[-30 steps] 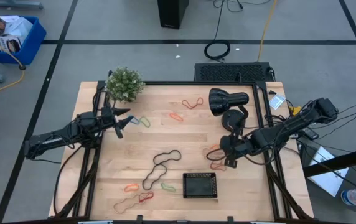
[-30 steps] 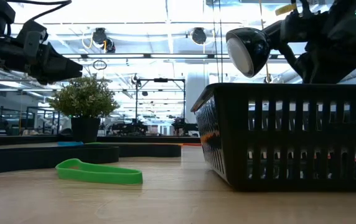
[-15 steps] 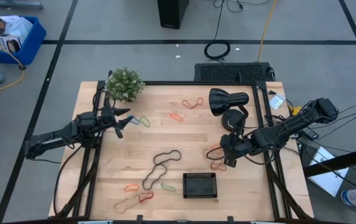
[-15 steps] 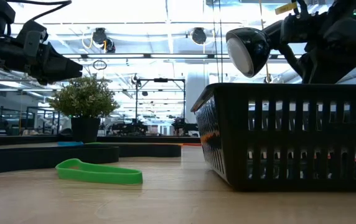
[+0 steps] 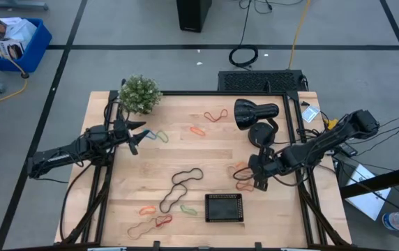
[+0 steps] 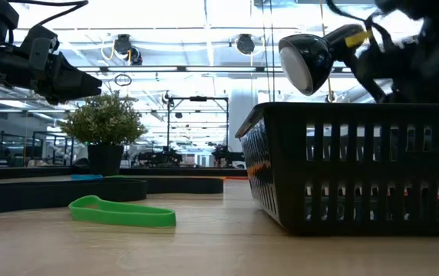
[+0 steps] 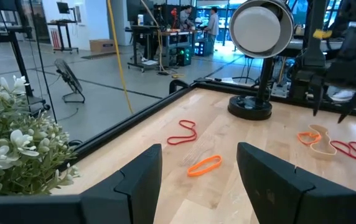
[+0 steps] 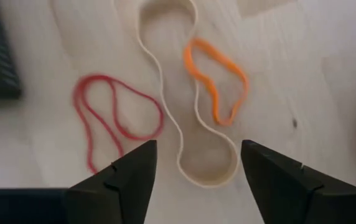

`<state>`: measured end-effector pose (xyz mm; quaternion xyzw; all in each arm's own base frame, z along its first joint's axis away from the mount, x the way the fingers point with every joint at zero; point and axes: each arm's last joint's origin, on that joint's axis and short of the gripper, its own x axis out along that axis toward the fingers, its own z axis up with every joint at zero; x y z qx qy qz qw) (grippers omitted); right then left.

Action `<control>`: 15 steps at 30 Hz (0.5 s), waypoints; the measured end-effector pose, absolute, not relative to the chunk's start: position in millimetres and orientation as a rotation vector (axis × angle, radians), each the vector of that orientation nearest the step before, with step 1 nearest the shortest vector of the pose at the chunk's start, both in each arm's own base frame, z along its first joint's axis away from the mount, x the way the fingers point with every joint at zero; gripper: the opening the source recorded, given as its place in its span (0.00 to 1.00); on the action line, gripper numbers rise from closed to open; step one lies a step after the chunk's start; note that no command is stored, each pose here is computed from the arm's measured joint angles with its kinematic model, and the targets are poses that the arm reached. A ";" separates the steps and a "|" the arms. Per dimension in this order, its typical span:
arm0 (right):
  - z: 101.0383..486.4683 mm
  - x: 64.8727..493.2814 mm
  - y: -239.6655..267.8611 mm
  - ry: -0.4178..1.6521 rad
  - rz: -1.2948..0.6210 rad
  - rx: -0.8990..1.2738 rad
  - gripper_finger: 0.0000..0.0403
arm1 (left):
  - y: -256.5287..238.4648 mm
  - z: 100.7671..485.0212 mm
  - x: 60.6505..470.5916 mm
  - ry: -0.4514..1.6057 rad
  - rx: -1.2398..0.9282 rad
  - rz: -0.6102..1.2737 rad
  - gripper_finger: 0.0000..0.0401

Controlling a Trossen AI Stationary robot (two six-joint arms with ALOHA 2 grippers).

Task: Pick and place rubber bands into bin
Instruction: Put the top brown rubber band into the black bin

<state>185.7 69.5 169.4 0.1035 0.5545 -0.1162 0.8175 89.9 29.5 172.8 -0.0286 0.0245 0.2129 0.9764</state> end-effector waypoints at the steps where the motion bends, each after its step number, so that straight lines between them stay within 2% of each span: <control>1: 165.4 183.8 68.7 1.186 -0.249 0.217 0.55 | 29.5 172.8 89.9 0.049 -0.058 0.429 0.54; 15: 158.6 179.8 63.6 1.169 -0.313 0.148 0.43 | 29.5 173.2 89.9 0.048 -0.058 0.429 0.54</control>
